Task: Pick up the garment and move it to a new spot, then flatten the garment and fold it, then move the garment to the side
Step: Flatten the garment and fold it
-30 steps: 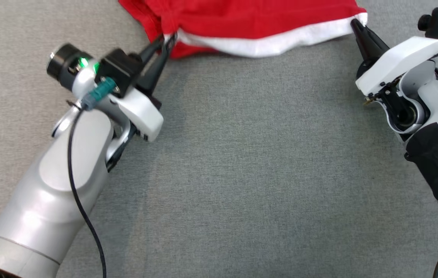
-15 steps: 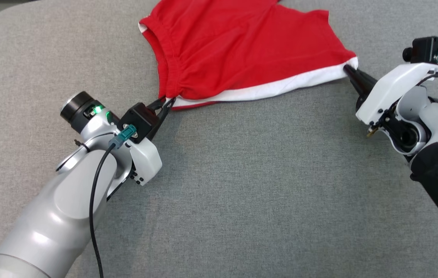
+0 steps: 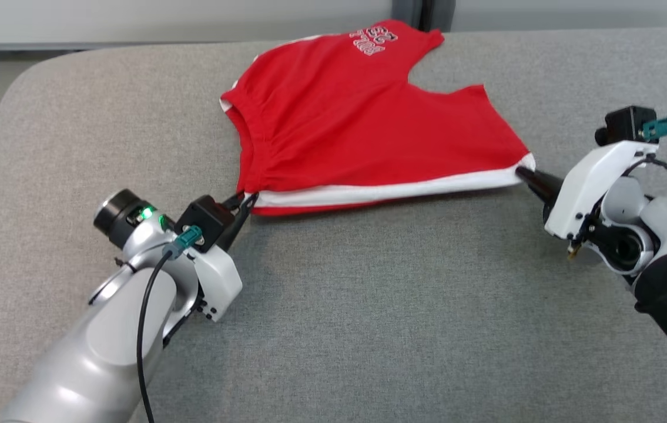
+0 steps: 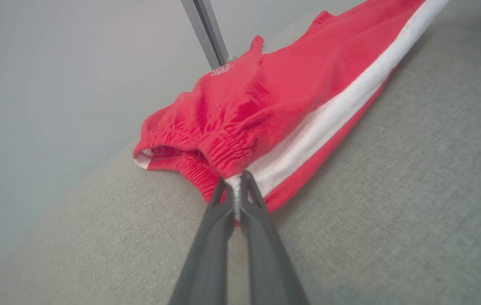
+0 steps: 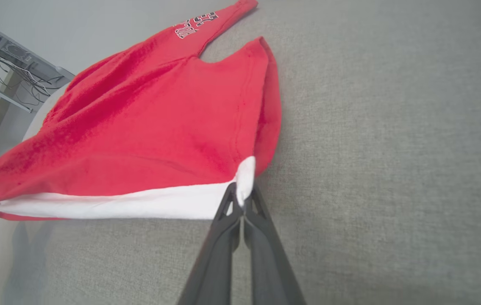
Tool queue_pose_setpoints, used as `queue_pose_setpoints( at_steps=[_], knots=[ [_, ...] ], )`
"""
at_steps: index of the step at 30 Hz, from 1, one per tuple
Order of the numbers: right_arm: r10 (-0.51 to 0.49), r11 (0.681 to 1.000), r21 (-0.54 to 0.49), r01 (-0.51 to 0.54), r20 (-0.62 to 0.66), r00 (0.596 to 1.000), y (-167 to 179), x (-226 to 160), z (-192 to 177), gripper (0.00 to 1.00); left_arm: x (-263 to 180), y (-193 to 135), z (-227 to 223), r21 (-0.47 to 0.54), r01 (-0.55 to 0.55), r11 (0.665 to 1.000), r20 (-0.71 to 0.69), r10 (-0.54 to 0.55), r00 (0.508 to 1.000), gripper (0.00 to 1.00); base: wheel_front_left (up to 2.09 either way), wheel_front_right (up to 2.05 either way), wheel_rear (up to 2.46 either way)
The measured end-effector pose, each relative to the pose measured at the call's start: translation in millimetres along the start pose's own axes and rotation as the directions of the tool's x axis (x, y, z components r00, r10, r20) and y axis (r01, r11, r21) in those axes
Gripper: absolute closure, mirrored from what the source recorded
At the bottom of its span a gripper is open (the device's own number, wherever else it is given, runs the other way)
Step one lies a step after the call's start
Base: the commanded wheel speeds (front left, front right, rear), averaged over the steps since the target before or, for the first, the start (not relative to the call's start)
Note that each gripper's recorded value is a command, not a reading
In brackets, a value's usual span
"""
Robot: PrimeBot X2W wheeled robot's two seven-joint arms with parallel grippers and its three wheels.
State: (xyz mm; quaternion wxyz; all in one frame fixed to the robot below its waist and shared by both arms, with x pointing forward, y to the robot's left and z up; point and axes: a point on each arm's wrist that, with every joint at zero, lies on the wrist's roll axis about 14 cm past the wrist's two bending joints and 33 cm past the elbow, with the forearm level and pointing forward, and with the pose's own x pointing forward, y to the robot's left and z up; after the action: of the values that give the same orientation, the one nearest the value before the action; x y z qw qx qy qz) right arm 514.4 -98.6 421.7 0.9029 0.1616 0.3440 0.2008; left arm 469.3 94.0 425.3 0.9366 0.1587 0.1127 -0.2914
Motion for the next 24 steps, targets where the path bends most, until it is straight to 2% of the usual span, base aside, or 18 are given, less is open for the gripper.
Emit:
queue_pose_setpoints(
  at_steps=[24],
  knots=[
    [0.001,1.000,-0.027,-0.004,-0.109,0.994,3.6,-69.8,-50.3,1.00,-54.4,-51.2,-11.5,-0.087,-0.015,0.996,-0.014,0.014,1.000,1.00,0.00,0.00,0.00]
  ],
)
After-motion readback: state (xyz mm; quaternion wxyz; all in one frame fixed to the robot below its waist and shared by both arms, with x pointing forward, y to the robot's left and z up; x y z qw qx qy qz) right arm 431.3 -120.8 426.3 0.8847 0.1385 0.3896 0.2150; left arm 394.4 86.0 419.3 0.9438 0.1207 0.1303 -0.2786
